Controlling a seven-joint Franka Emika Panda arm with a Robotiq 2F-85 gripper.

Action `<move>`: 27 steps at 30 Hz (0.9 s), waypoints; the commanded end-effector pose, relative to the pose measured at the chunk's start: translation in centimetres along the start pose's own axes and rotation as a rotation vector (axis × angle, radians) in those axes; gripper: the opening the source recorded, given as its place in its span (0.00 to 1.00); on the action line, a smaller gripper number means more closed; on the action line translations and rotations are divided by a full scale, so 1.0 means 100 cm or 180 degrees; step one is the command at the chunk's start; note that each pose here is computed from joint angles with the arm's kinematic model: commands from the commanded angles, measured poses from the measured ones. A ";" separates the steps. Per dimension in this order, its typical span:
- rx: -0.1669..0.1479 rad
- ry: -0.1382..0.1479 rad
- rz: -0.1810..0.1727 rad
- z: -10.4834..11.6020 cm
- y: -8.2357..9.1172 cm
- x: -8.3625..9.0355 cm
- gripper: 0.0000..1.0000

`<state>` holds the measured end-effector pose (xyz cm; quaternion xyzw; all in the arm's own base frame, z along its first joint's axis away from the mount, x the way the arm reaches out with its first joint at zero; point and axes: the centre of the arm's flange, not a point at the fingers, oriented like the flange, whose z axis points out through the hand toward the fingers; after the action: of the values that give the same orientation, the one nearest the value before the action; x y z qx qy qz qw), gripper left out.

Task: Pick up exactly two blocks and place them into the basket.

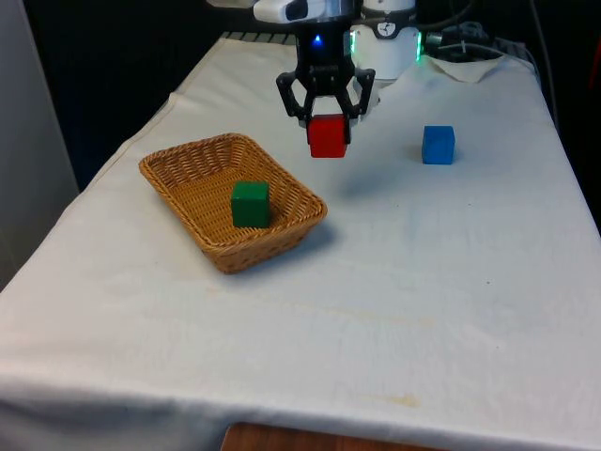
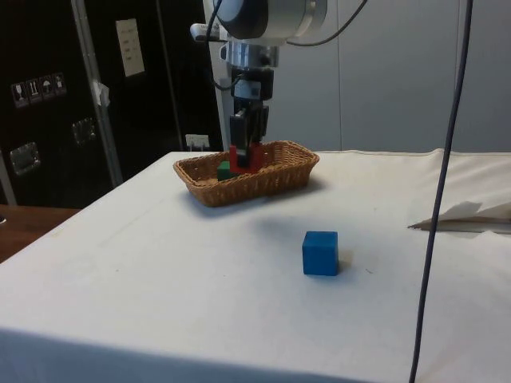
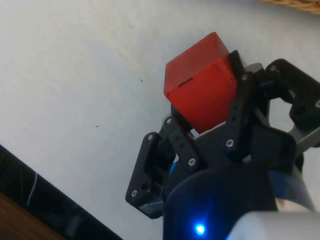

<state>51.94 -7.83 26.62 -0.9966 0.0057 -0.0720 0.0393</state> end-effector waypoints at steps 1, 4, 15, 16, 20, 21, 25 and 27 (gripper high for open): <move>0.0000 0.0000 0.0025 0.000 0.000 0.000 0.00; -0.0022 0.0007 0.0136 0.000 0.002 0.001 0.00; -0.0037 -0.0007 0.0223 0.001 0.014 -0.001 0.00; -0.0045 -0.0012 0.0235 0.001 0.017 -0.001 0.00; -0.0072 -0.0031 0.0283 0.005 0.026 -0.004 0.00; -0.0082 -0.0034 0.0299 0.006 0.029 -0.004 0.00; -0.0104 -0.0045 0.0350 0.011 0.040 -0.007 0.00; -0.0114 -0.0047 0.0374 0.014 0.046 -0.008 0.00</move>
<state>51.26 -11.75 24.92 -0.9960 0.0624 -0.0604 0.0214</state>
